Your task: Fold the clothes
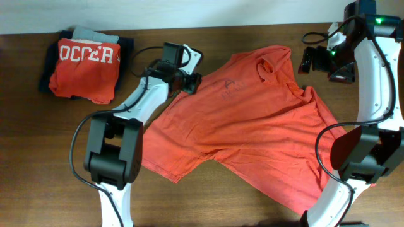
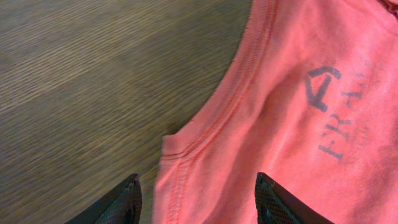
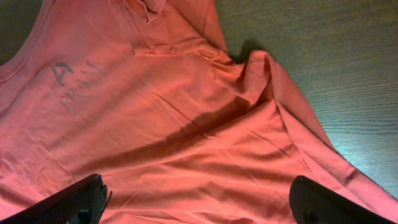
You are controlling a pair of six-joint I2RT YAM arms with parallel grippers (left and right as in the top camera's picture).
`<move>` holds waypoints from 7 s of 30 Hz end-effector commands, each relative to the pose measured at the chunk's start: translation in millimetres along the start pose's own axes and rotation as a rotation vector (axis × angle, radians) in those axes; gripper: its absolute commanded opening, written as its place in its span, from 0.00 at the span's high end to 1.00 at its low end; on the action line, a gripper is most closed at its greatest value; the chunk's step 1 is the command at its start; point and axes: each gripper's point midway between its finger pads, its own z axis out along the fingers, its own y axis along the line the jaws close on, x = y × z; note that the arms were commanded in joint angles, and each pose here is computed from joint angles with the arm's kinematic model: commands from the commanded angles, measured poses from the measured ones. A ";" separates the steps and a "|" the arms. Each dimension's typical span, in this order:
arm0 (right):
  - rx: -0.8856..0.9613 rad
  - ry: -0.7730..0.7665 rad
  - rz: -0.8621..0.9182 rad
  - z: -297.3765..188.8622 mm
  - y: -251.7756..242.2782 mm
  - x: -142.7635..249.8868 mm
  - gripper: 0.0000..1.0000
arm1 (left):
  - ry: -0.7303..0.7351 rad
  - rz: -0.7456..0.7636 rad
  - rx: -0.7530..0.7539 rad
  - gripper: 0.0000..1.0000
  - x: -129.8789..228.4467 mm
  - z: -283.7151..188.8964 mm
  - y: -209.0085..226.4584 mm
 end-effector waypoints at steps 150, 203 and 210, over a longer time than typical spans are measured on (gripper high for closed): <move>-0.002 -0.005 -0.010 -4.0 0.4 1.5 0.01 | 0.132 -0.362 -0.301 0.99 47.9 13.8 141.4; 0.211 0.103 0.110 0.5 -68.4 28.3 0.02 | 0.142 -0.497 -0.254 0.01 2.7 -113.8 123.5; 0.235 0.224 0.379 22.7 -119.6 67.2 0.96 | 0.142 -0.497 -0.254 0.01 2.7 -113.8 123.5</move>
